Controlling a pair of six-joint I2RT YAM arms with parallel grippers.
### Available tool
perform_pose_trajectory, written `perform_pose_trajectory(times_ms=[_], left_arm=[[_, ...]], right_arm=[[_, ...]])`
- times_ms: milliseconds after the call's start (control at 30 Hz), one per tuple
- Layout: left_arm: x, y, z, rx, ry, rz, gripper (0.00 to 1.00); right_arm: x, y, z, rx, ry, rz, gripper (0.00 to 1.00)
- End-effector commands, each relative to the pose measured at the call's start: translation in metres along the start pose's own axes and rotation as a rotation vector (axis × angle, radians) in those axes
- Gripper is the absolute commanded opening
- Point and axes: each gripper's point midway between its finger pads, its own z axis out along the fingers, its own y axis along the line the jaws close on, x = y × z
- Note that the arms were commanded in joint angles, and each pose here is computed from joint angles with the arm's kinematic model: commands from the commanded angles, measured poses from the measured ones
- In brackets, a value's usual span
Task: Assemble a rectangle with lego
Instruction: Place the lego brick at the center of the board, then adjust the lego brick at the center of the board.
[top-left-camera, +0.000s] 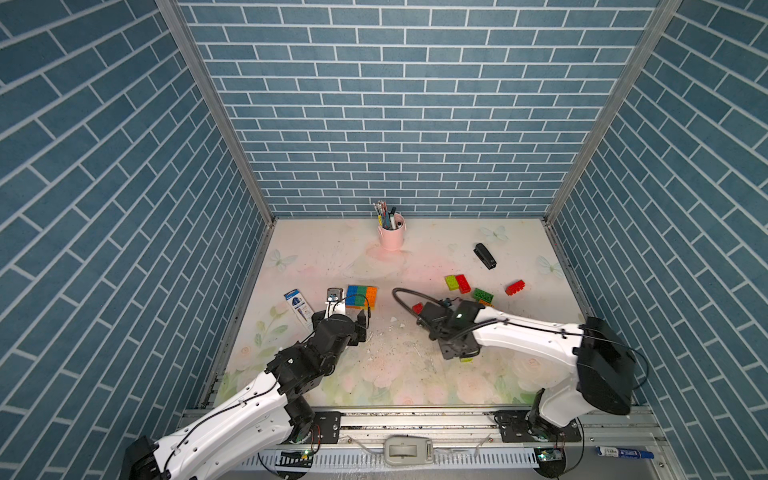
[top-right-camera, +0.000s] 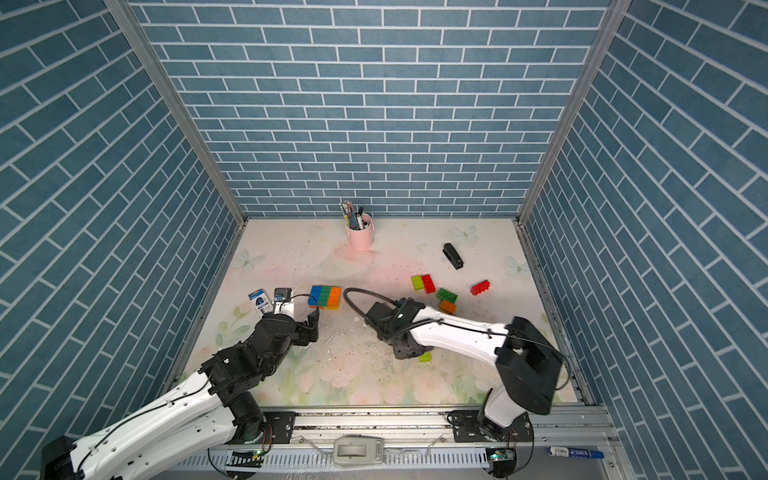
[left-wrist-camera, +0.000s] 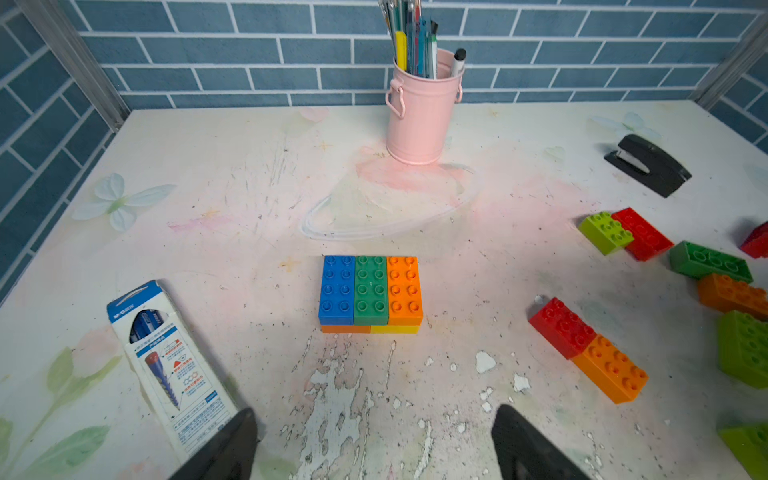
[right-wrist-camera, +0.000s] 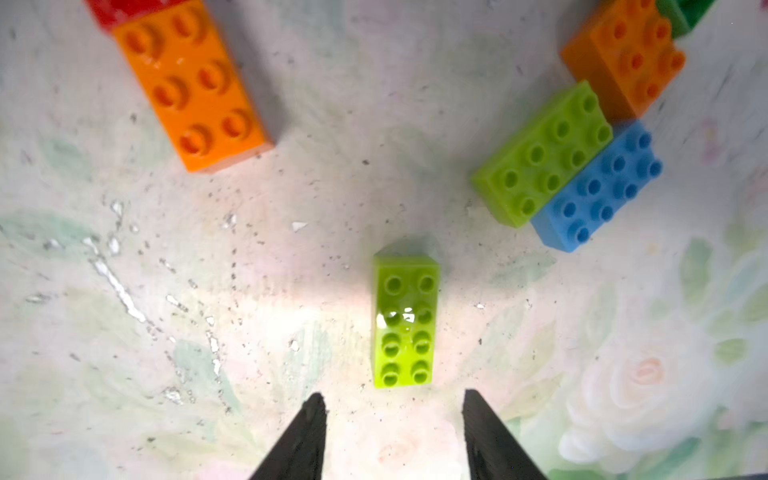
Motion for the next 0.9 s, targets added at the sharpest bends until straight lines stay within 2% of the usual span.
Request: perform_pose_trajectory(times_ms=[0,100,200,300,400,533,667,767,867], left_arm=[[0.006,-0.026,0.008,0.093,0.047,0.037,0.92],[0.016,-0.054,0.013,0.164,0.074,0.073,0.95],[0.029,-0.075,0.018,0.212,0.103,0.113,0.98],[0.038,-0.079,0.023,0.212,0.138,0.125,0.99],[0.036,-0.077,0.022,0.211,0.122,0.125,0.99],[0.033,-0.071,0.021,0.187,0.099,0.147,0.99],[0.031,-0.067,0.021,0.171,0.095,0.154,0.99],[0.028,-0.063,0.017,0.161,0.09,0.153,0.99],[0.028,-0.055,0.015,0.153,0.081,0.145,0.99]], right_arm=[[0.009,0.015,0.012,-0.212,0.075,0.142,0.56],[0.001,0.019,0.021,-0.336,0.073,0.237,0.58],[0.0,0.021,0.035,-0.4,0.081,0.307,0.58],[0.001,0.024,0.04,-0.432,0.087,0.357,0.58],[0.002,0.032,0.037,-0.476,0.1,0.403,0.58],[-0.001,0.054,0.029,-0.521,0.115,0.406,0.58],[-0.009,0.082,0.019,-0.551,0.132,0.339,0.57],[0.006,0.063,0.01,-0.462,0.158,0.261,0.57],[0.023,0.018,-0.003,-0.255,0.167,0.095,0.57]])
